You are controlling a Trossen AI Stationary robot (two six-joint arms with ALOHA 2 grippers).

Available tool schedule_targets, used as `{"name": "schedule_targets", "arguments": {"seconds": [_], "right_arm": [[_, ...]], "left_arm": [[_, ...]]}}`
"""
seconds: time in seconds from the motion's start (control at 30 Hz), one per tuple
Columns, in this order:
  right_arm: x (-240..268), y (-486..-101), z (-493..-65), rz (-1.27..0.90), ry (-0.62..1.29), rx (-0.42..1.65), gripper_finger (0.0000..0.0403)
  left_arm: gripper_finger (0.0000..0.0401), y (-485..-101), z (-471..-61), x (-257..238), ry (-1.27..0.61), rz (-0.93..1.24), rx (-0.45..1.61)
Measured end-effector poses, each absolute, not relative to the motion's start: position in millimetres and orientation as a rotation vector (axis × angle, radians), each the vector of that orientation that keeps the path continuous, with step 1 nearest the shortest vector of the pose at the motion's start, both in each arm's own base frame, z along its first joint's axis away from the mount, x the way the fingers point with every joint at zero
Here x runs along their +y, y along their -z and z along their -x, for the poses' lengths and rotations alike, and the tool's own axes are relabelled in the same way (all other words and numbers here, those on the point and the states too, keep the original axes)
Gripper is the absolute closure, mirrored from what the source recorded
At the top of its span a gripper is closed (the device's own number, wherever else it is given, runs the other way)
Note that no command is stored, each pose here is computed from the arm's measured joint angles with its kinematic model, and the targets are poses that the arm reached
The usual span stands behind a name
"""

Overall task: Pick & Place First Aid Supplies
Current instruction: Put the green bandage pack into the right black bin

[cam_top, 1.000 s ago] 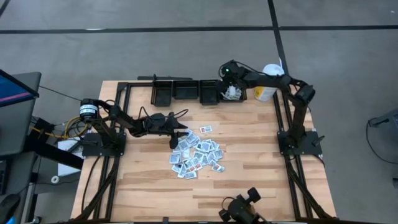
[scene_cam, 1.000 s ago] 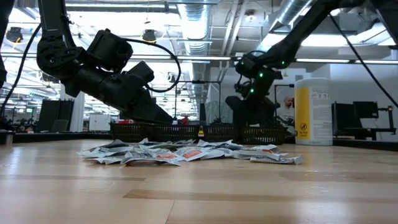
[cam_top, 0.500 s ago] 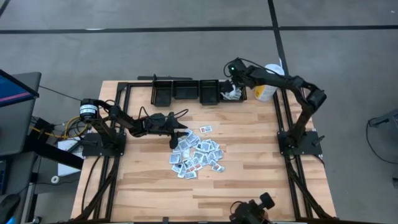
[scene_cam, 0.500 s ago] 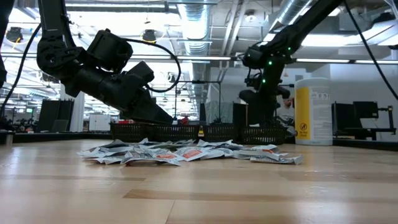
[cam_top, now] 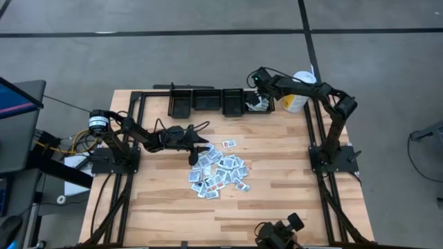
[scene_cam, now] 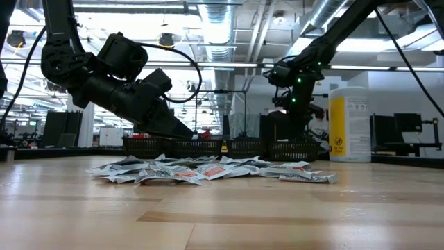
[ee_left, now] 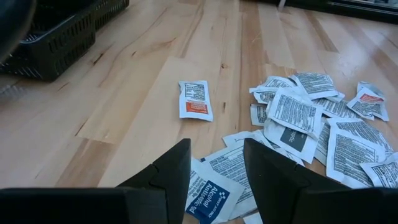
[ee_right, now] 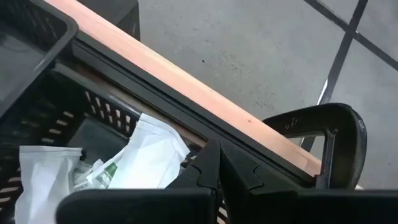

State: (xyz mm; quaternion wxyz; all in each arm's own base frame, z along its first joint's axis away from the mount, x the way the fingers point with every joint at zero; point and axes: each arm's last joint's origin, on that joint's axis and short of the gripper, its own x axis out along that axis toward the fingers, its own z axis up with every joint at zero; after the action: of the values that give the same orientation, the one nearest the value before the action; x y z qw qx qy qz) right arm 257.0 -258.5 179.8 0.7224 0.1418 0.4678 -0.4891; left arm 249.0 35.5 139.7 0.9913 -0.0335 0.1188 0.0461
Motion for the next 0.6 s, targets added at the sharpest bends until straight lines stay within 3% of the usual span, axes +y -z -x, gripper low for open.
{"name": "schedule_targets", "arguments": {"seconds": [0.6], "right_arm": [[-251,-181,-269,-0.305,0.937,1.009,0.0403]], "left_arm": [[0.0252,-140,-249,36,-0.092,0.067,0.239]]}}
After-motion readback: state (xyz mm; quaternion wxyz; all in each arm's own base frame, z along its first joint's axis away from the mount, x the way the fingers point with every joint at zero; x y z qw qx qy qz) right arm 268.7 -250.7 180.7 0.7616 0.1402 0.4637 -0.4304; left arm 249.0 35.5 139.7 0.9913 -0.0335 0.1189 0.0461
